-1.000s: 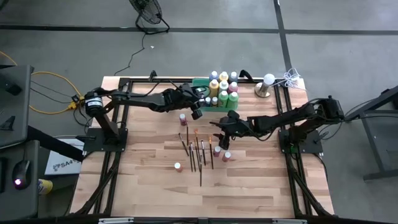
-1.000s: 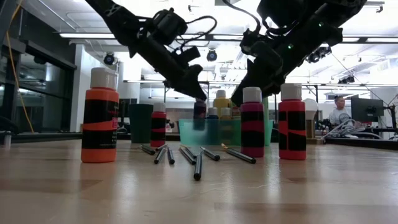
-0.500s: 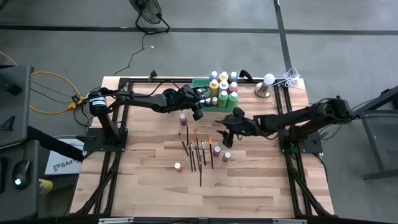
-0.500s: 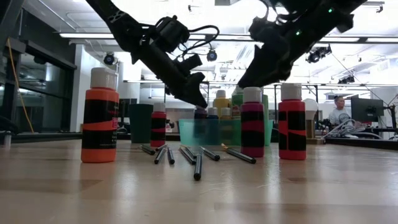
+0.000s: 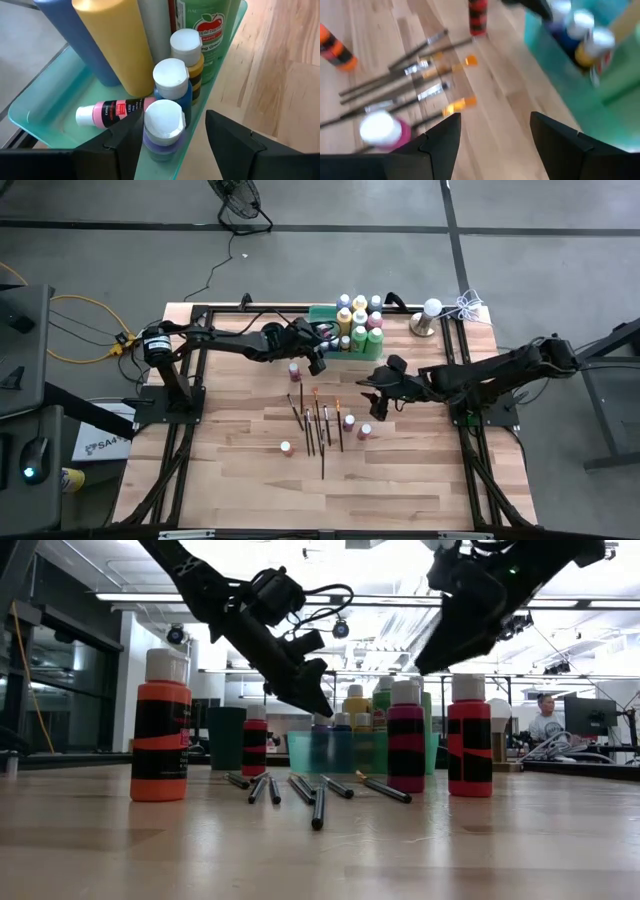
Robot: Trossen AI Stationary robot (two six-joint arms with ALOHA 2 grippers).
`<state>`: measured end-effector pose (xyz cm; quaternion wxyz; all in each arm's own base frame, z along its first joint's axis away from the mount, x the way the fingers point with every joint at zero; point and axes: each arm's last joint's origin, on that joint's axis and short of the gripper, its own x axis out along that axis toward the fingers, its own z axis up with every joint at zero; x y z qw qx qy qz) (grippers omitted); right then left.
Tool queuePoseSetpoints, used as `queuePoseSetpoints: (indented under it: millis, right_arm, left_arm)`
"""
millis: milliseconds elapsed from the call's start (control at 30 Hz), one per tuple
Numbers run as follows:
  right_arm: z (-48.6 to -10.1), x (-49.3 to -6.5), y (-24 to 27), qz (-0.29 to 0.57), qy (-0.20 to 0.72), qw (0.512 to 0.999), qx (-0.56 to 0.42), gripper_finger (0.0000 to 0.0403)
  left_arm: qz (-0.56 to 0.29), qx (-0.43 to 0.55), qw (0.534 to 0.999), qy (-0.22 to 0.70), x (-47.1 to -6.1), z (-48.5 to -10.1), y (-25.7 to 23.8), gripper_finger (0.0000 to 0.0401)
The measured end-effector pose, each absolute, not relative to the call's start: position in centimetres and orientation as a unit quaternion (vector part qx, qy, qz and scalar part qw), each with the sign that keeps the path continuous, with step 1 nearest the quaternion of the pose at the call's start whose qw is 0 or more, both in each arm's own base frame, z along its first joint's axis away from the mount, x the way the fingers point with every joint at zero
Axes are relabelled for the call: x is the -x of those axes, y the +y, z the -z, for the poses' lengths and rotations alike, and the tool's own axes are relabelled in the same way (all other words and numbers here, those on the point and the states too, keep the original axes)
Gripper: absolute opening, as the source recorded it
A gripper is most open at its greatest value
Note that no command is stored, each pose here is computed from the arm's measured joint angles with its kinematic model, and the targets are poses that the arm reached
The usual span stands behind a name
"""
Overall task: Pick & Place Paint Supplies
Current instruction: Put the small light blue paint bottle into the green bin, then put the small dark orange paint bottle into the green bin
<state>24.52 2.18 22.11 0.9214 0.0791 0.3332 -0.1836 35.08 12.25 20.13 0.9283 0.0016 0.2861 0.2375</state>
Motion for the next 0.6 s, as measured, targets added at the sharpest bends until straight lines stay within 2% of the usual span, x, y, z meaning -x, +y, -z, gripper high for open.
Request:
queuePoseSetpoints:
  millis: [367, 600]
  right_arm:
    - [-21.0, -20.6, 5.2, 0.235, 0.428, 0.868, -0.093, 0.0231]
    - [-17.8, -19.1, 8.0, 0.174, 0.41, 0.888, -0.11, 0.0231]
  left_arm:
    - [-0.248, -0.021, 0.929, 0.273, -33.4, -23.4, 11.8, 0.021]
    - [-0.246, -0.023, 0.927, 0.282, -32.2, -24.9, 11.3, 0.021]
